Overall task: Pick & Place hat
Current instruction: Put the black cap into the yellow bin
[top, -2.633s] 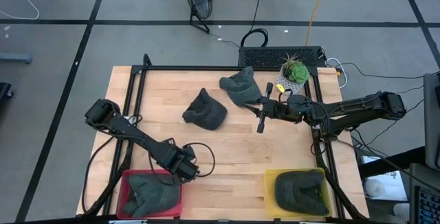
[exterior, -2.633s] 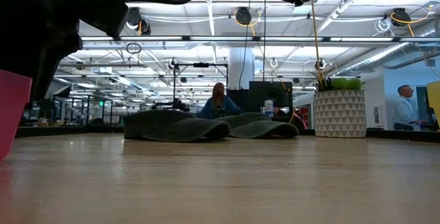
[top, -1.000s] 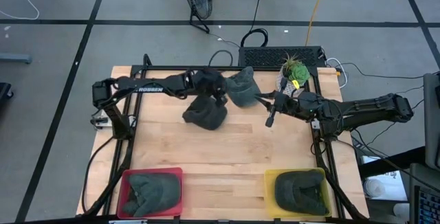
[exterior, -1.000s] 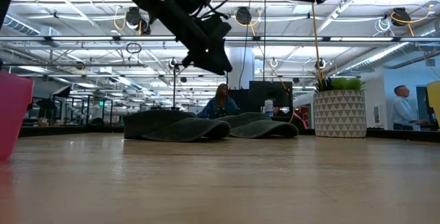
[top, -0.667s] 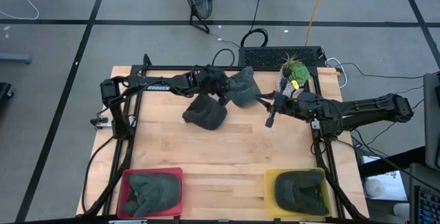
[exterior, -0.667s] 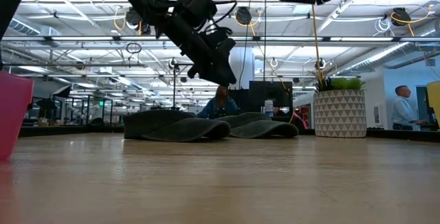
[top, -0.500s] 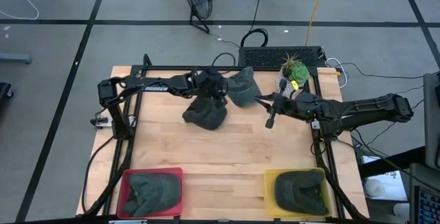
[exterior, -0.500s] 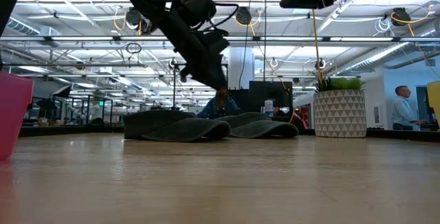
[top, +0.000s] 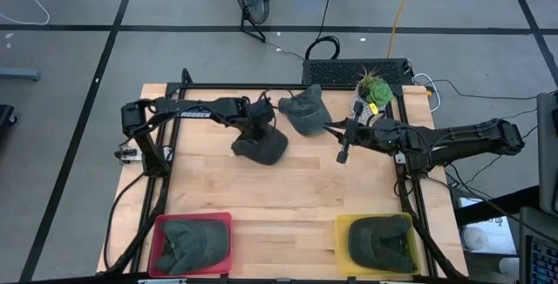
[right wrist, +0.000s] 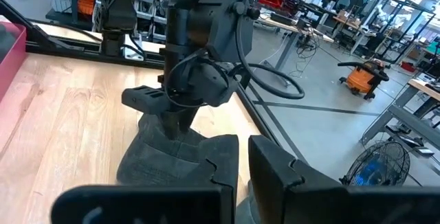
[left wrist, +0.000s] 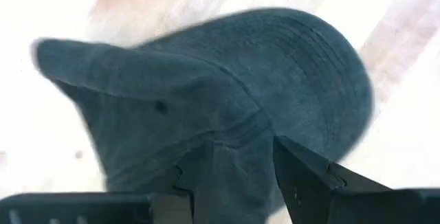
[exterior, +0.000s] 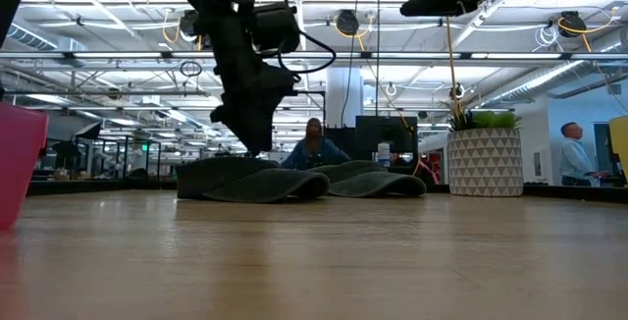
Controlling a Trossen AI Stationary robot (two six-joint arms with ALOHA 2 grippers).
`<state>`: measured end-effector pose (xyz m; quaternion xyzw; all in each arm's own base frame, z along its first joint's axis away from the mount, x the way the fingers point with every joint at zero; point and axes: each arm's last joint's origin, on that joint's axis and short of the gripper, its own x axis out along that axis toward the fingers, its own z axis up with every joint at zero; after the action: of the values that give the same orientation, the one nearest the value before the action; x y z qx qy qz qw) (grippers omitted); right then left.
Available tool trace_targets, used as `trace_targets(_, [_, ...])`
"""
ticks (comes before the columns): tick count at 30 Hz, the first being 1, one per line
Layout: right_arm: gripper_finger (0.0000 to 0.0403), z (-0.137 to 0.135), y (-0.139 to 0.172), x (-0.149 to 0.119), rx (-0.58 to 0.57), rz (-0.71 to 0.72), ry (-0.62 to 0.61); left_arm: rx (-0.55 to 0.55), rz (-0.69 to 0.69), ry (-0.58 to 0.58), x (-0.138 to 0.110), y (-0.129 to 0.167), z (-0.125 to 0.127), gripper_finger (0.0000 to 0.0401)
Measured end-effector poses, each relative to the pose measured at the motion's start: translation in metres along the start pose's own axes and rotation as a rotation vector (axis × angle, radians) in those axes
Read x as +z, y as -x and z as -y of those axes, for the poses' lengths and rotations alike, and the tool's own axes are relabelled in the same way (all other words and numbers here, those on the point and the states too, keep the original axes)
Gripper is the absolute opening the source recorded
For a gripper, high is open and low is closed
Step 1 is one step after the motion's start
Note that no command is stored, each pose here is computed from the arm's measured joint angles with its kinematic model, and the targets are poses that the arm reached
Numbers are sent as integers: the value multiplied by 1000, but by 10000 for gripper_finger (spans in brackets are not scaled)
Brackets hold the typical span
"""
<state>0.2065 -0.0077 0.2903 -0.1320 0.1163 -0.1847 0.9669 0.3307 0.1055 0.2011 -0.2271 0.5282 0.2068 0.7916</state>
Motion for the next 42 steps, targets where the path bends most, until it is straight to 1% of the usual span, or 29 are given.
trace_targets(3, [22, 0, 0, 0, 0, 0, 0, -37, -21, 19, -1, 0, 1, 150])
trace_targets(5, [22, 0, 0, 0, 0, 1, 0, -19, -38, 13, -4, -3, 4, 150])
trace_targets(10, [22, 0, 0, 1, -1, 5, 14, 39, -84, 20, -8, -23, 8, 150])
trace_targets(14, [22, 0, 0, 1, -1, 8, 15, 48, -86, 15, -7, -35, 8, 150])
trace_targets(16, [22, 0, 0, 1, -1, 8, 16, 47, -82, -8, -6, -37, 8, 147])
trace_targets(20, [22, 0, 0, 1, -2, 8, 16, 31, -64, -106, -7, -37, 16, 121])
trace_targets(24, [22, 0, 0, 1, -2, 8, 20, 12, -56, -173, -9, -36, 24, 72])
trace_targets(28, [22, 0, 0, 1, -2, 8, 23, -43, -37, -254, -11, -36, 36, 20])
trace_targets(29, [22, 0, 0, 1, -2, 8, 23, -63, -25, -273, -11, -36, 39, 12])
trace_targets(31, [22, 0, 0, 1, -2, 9, 23, -114, 1, -313, -11, -36, 48, 10])
trace_targets(36, [22, 0, 0, 1, -2, 9, 33, -228, 91, -384, -11, -35, 72, 23])
trace_targets(42, [22, 0, 0, 1, -2, 9, 41, -326, 204, -453, -14, -30, 103, 7])
